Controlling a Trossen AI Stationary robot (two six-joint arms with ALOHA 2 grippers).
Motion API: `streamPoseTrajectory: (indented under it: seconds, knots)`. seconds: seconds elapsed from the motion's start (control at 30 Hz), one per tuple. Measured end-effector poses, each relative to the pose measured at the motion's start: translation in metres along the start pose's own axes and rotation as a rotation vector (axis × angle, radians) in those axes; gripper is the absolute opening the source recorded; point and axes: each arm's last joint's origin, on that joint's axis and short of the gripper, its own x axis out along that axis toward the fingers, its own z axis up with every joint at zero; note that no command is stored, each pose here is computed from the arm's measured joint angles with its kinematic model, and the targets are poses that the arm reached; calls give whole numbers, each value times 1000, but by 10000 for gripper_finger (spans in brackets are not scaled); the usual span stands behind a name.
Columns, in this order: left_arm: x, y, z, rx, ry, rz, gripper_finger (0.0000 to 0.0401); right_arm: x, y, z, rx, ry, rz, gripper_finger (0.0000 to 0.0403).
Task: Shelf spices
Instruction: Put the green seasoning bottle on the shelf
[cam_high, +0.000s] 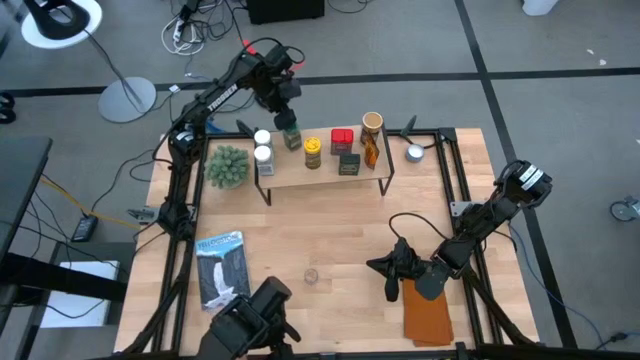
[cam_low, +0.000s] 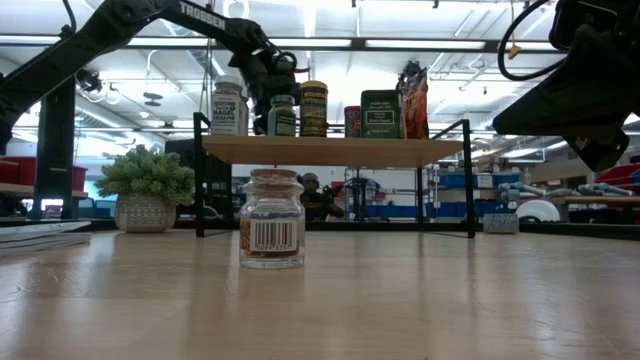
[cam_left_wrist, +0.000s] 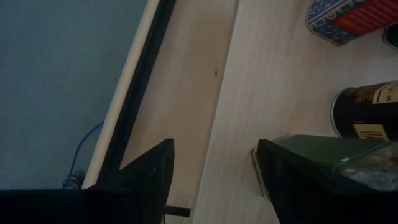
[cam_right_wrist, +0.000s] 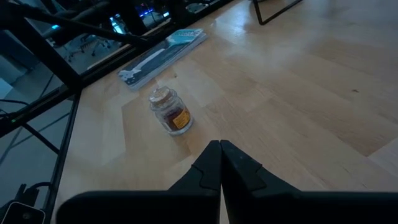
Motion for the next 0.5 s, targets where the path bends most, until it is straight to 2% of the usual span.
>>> streamPoseTrajectory:
  seconds: [0.17, 0.3, 0.5]
  knots:
    - [1, -1, 0, 25, 15, 9, 237, 0, 0, 0, 0, 1, 0, 2]
    - [-5, 0, -1, 24, 68, 114, 237, 0, 0, 0, 3, 3, 2, 2]
    - [-40, -2, 1, 5, -1, 184, 237, 0, 0, 0, 8, 6, 5, 4]
